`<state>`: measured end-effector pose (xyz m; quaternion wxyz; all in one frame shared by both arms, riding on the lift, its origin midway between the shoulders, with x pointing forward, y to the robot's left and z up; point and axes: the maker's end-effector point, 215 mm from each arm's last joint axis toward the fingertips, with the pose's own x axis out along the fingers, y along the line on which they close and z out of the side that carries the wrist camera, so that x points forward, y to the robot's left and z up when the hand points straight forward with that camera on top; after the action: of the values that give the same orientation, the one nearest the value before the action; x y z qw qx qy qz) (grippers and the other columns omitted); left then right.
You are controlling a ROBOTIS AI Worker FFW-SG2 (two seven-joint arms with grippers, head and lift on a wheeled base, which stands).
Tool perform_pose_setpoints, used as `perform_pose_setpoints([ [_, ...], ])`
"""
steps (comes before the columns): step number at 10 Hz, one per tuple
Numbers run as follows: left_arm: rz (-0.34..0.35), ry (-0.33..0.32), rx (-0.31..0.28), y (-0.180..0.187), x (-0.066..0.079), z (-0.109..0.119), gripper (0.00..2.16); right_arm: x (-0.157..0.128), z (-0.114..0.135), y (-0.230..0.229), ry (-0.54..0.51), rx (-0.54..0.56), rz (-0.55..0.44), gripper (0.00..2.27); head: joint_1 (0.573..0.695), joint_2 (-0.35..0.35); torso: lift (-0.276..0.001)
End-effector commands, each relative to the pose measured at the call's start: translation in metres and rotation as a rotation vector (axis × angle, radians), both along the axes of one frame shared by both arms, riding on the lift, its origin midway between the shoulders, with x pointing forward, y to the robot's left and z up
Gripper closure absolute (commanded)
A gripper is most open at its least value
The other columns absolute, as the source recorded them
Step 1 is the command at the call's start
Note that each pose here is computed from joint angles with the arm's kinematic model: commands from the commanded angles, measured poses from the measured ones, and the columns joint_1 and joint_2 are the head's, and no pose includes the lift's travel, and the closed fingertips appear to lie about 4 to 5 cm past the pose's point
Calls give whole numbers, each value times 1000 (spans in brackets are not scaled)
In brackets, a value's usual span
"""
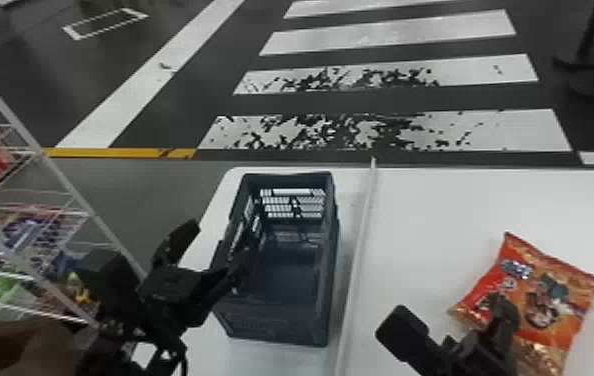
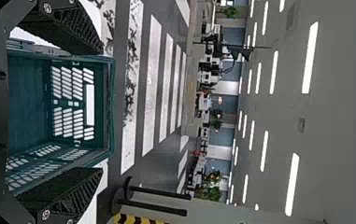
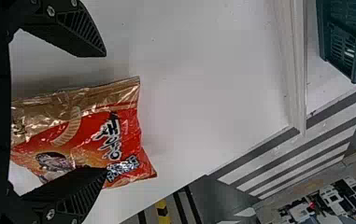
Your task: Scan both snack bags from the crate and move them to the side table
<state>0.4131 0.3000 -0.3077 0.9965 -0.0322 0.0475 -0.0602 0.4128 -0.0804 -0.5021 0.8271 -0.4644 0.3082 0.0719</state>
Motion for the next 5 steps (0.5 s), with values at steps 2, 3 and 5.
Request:
perform_pose_setpoints([
  [2,4,9,10,5,-2,-4,113,13,-4,-3,-12,-23,14,154,695,294,-95],
  [3,4,13,10,6,-2,-6,113,16,-6,-10,-11,-35,10,178,695,294,-95],
  [5,-3,16,0,2,-2,-9,113,20,-9,-23,-7,-46,9,181,695,280,-95],
])
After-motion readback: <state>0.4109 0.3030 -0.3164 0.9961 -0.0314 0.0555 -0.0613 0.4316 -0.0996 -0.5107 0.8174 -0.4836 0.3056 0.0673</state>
